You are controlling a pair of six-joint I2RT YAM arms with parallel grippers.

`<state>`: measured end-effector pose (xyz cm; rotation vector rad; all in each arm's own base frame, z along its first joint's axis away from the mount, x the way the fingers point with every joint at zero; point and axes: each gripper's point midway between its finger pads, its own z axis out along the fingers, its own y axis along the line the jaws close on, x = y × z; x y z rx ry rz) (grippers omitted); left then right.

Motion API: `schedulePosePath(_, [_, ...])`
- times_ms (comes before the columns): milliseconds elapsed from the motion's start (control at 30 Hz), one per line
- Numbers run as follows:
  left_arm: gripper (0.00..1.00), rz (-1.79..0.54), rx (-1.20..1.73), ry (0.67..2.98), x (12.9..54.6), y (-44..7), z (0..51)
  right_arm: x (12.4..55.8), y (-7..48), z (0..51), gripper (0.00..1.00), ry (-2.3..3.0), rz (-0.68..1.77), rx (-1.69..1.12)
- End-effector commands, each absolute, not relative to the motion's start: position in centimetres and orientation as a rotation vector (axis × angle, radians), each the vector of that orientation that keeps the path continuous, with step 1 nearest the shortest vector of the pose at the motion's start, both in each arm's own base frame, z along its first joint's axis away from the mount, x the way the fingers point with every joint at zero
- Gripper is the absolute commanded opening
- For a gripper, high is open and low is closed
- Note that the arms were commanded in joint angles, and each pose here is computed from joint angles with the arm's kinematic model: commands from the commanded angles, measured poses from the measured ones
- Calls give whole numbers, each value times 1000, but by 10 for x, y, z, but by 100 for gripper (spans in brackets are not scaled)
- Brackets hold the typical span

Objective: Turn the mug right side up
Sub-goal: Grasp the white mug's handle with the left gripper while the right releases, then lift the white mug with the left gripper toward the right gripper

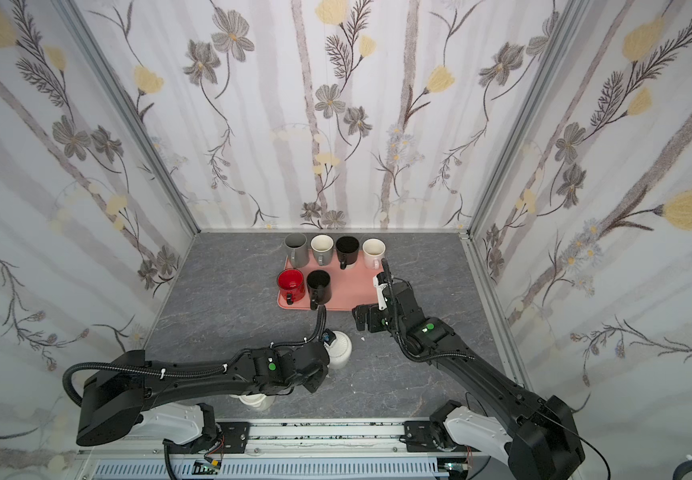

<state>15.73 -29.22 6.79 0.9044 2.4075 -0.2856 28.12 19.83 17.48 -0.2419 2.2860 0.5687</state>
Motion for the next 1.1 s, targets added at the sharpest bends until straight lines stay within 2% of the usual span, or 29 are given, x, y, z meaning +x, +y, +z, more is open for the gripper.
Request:
schedulePosePath(0, [10, -271, 887, 2360, 164, -296, 73, 284, 201, 182, 100, 2254, 600, -226])
schedulePosePath(133, [0, -252, 887, 2350, 166, -297, 72, 285, 202, 186, 100, 2236, 618, -214])
schedulePosePath(433, [0, -232, 815, 2289, 177, -296, 83, 286, 201, 195, 100, 2207, 637, -190])
schedulePosePath(500, [0, -273, 778, 2260, 179, -298, 93, 282, 199, 187, 100, 2216, 640, -183])
schedulePosePath(767, [0, -450, 615, 2170, 194, -303, 134, 280, 195, 212, 100, 2099, 697, -132])
schedulePosePath(1067, [0, -737, 370, 1962, 226, -290, 219, 269, 195, 264, 100, 1858, 878, -78])
